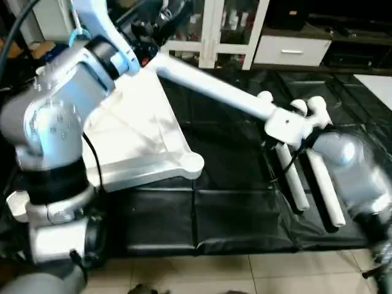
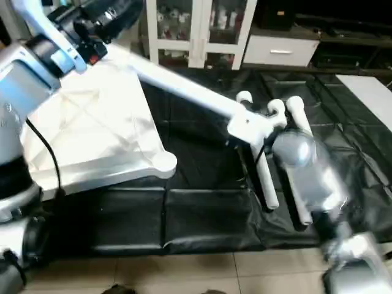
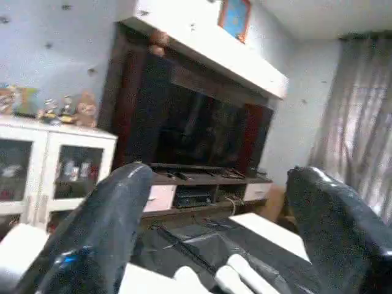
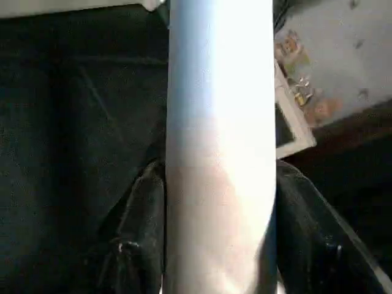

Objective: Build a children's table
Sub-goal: Pick table leg

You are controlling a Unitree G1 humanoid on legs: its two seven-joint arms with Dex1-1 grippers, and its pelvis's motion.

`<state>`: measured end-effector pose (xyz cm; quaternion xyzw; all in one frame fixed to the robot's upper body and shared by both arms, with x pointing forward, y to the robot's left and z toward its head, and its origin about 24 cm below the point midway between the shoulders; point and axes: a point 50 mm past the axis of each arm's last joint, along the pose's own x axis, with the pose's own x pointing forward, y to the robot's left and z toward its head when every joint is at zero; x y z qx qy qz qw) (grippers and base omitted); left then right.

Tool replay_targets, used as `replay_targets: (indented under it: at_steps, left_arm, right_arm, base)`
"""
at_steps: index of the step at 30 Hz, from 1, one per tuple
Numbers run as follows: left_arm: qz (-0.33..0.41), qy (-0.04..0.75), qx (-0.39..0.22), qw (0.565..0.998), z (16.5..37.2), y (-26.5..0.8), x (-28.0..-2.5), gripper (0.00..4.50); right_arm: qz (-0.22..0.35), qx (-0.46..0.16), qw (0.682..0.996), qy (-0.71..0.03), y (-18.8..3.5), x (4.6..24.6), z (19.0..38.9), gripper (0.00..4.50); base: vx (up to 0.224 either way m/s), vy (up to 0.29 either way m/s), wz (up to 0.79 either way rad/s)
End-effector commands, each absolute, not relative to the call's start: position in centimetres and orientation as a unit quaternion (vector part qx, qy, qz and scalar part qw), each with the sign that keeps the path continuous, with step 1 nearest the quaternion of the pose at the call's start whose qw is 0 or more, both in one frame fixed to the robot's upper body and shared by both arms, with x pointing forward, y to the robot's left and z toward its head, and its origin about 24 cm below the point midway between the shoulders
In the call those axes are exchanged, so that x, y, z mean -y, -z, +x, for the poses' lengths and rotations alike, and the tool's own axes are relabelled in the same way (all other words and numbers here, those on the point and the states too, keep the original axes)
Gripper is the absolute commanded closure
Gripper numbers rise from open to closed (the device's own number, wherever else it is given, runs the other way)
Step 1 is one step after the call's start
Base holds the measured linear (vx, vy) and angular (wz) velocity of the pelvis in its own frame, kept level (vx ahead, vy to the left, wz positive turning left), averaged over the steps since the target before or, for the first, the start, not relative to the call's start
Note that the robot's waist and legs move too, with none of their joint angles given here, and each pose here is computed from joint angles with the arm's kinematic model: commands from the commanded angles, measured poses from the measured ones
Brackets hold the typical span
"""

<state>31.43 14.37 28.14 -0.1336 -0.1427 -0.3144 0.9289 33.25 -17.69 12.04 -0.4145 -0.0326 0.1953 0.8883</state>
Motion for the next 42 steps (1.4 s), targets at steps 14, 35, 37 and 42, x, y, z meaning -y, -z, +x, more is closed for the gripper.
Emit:
replay_targets:
  at_steps: [14, 35, 37, 42]
  left_arm:
    - [-0.297, 0.296, 0.099, 0.902, 32.4, -25.4, -12.4, 0.00]
    - [-0.221, 0.414, 0.106, 0.877, 30.1, -25.5, -10.2, 0.00]
    - [-0.230, 0.399, 0.106, 0.881, 30.5, -25.5, -10.5, 0.00]
    - [-0.255, 0.375, 0.117, 0.883, 31.2, -25.8, -11.3, 0.36]
  right_arm:
    - [-0.227, 0.153, 0.940, -0.201, -14.9, 13.1, 29.4, 2.67]
    - [-0.261, 0.116, 0.922, -0.261, -14.7, 12.0, 28.6, 2.67]
    - [-0.266, 0.114, 0.918, -0.271, -14.5, 11.8, 28.4, 2.67]
    - [-0.273, 0.106, 0.912, -0.286, -14.2, 11.5, 28.1, 2.67]
  base:
    - [0.000, 0.000, 0.00]
    - [0.000, 0.000, 0.00]
    - [0.000, 0.000, 0.00]
    - [0.000, 0.000, 0.00]
